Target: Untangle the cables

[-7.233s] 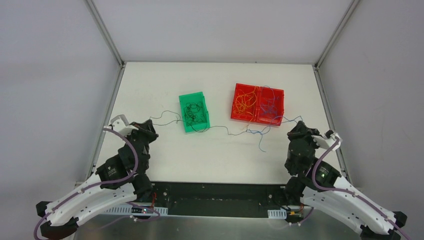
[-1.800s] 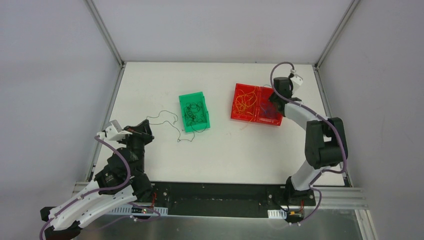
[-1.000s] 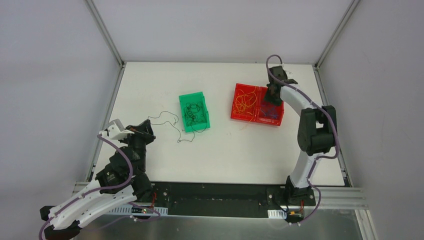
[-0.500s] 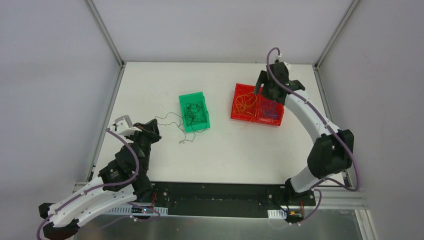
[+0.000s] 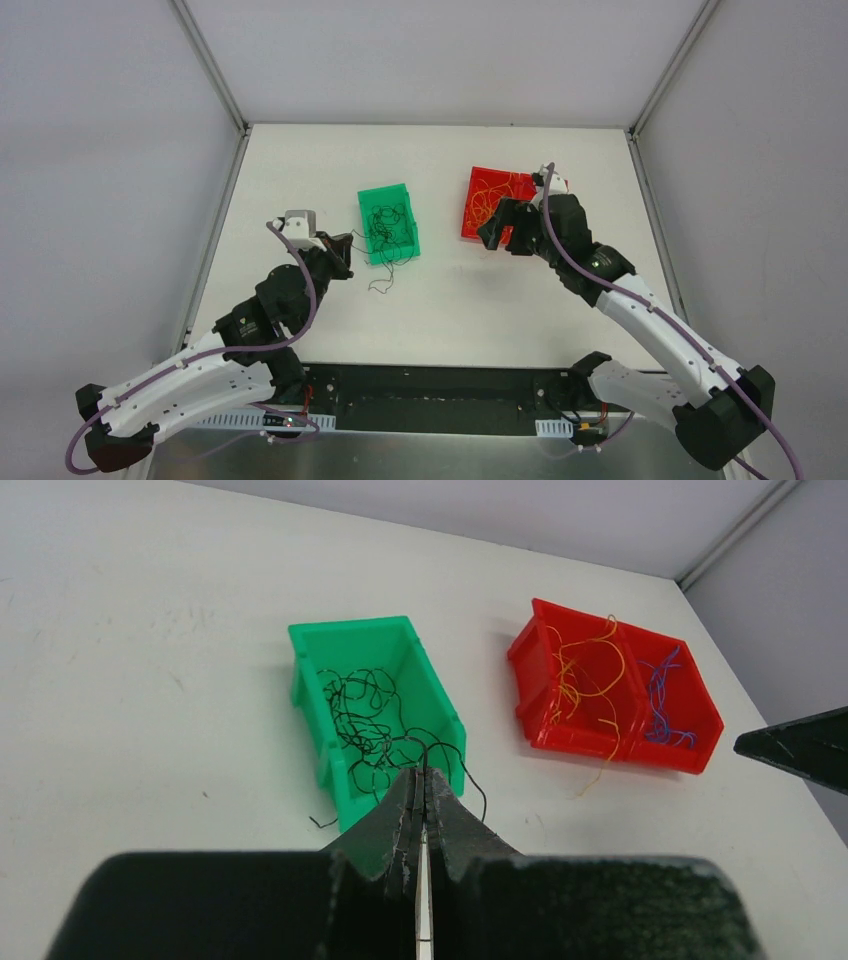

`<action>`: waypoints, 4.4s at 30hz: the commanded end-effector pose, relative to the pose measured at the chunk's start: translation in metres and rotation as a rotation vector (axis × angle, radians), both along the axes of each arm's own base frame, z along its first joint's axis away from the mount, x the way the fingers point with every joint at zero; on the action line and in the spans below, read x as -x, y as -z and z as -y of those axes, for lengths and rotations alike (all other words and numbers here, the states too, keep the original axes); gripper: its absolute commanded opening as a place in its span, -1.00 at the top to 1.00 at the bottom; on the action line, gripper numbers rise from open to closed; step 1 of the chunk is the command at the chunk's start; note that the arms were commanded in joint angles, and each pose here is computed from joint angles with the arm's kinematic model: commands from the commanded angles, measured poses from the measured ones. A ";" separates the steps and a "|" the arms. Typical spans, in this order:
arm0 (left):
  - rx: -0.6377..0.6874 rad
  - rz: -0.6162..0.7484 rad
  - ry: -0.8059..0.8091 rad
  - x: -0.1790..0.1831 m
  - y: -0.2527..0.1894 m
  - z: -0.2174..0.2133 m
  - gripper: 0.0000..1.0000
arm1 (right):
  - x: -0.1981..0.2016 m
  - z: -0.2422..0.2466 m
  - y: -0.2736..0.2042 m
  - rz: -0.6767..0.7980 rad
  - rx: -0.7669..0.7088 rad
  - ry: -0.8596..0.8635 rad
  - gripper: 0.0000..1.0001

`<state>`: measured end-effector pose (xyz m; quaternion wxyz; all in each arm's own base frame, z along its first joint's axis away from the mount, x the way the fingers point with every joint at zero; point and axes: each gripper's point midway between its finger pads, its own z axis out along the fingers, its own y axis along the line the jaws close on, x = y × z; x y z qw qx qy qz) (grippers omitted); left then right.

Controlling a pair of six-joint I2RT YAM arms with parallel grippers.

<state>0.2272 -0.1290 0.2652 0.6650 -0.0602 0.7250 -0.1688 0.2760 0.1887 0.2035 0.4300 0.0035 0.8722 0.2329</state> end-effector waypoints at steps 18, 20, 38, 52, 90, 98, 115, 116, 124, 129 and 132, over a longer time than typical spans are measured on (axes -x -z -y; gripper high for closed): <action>0.036 0.207 -0.183 -0.020 -0.195 -0.018 1.00 | 0.006 0.015 -0.048 0.236 -0.135 0.079 -0.87; 0.020 0.220 -0.214 -0.025 -0.213 -0.019 1.00 | 0.005 0.019 -0.047 0.237 -0.124 0.098 -0.87; 0.082 0.264 -0.266 -0.067 -0.259 -0.007 1.00 | -0.002 0.031 -0.042 0.224 -0.086 0.177 -0.90; 0.015 0.137 -0.315 -0.117 -0.180 0.000 1.00 | -0.002 0.034 -0.044 0.230 -0.093 0.188 -0.90; -0.008 0.120 -0.309 -0.131 -0.230 -0.016 1.00 | -0.002 0.035 -0.044 0.228 -0.097 0.189 -0.90; 0.008 0.085 -0.298 -0.135 -0.216 -0.010 1.00 | -0.001 0.035 -0.044 0.230 -0.100 0.188 -0.91; -0.050 -0.137 -0.308 -0.148 -0.061 0.001 1.00 | 0.002 0.037 -0.048 0.241 -0.113 0.187 -0.91; -0.051 -0.154 -0.308 -0.147 -0.050 0.001 1.00 | 0.002 0.037 -0.048 0.241 -0.112 0.187 -0.91; -0.072 -0.287 -0.308 -0.138 0.028 0.003 1.00 | 0.001 0.035 -0.045 0.231 -0.110 0.183 -0.91; -0.153 -0.329 -0.338 -0.149 0.050 0.003 1.00 | 0.000 0.035 -0.044 0.229 -0.107 0.184 -0.91; -0.196 -0.337 -0.361 -0.152 0.055 0.000 1.00 | 0.000 0.034 -0.042 0.221 -0.105 0.181 -0.91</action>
